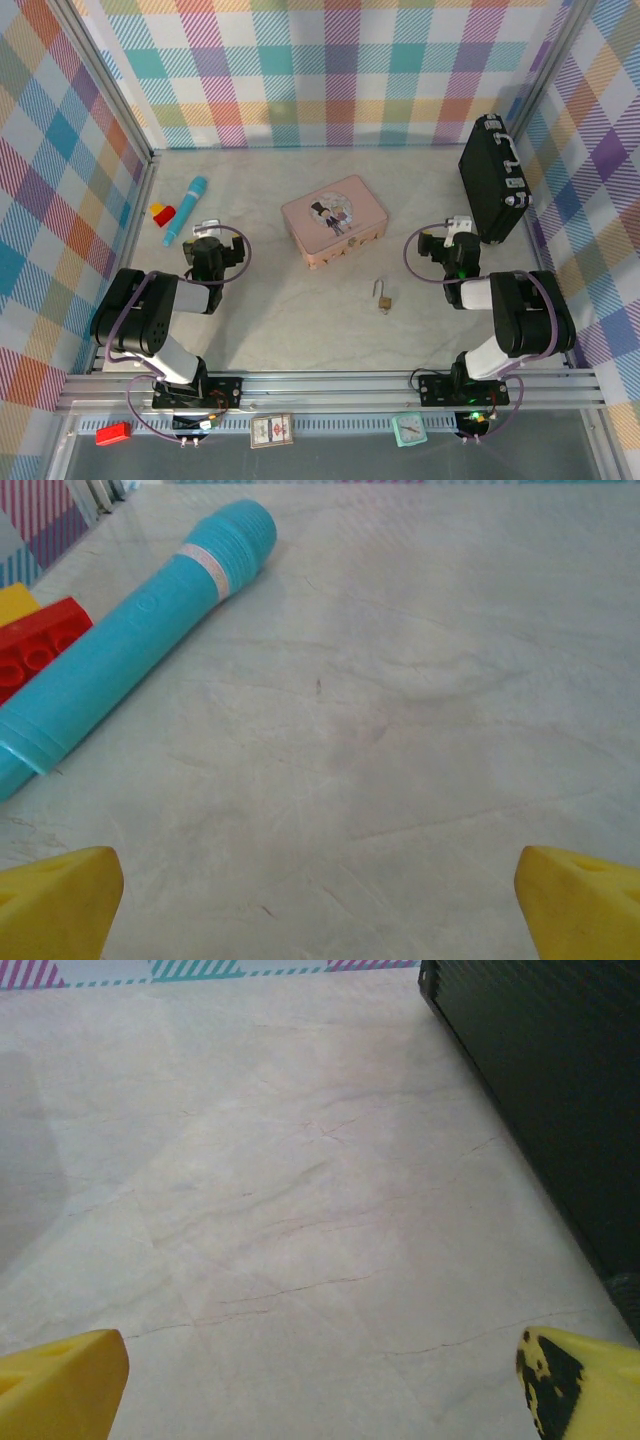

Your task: Unlock the padlock with the key

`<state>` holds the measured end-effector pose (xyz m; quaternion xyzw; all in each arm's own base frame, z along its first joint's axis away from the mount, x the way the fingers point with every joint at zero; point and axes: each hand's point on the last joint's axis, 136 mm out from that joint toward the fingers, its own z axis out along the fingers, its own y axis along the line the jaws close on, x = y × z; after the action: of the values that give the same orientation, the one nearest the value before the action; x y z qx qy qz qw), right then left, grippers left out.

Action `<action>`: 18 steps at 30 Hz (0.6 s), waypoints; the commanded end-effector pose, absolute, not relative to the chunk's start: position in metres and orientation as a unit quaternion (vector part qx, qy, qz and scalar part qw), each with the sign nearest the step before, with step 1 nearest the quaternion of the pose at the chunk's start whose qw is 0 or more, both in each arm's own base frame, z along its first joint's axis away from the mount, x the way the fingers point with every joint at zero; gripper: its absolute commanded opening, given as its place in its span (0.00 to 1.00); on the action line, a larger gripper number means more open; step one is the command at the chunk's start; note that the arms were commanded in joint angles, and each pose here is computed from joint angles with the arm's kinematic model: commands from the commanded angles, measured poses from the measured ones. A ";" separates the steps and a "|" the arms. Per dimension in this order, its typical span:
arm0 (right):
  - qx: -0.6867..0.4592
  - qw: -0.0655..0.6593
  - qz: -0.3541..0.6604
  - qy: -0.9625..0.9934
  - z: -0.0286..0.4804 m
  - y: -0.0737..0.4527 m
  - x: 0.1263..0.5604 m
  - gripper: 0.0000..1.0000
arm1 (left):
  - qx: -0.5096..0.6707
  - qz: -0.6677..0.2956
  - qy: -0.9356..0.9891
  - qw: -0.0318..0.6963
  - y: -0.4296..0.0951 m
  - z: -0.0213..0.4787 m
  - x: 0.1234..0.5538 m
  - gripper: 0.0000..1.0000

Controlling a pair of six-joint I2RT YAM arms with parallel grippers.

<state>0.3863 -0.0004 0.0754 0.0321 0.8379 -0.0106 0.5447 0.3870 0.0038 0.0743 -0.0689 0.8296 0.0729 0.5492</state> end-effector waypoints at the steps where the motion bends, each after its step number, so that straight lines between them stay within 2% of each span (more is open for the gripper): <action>1: 0.031 0.566 0.013 0.824 0.092 0.005 0.396 0.99 | -0.095 0.067 0.814 0.569 0.009 0.087 0.394 1.00; 18: 0.023 0.563 0.019 0.826 0.092 0.008 0.398 0.99 | -0.094 0.066 0.814 0.569 0.009 0.087 0.394 1.00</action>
<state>0.3907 0.0055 0.0802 0.0239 0.8353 0.0079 0.5492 0.3871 0.0054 0.0745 -0.0795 0.8285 0.0694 0.5500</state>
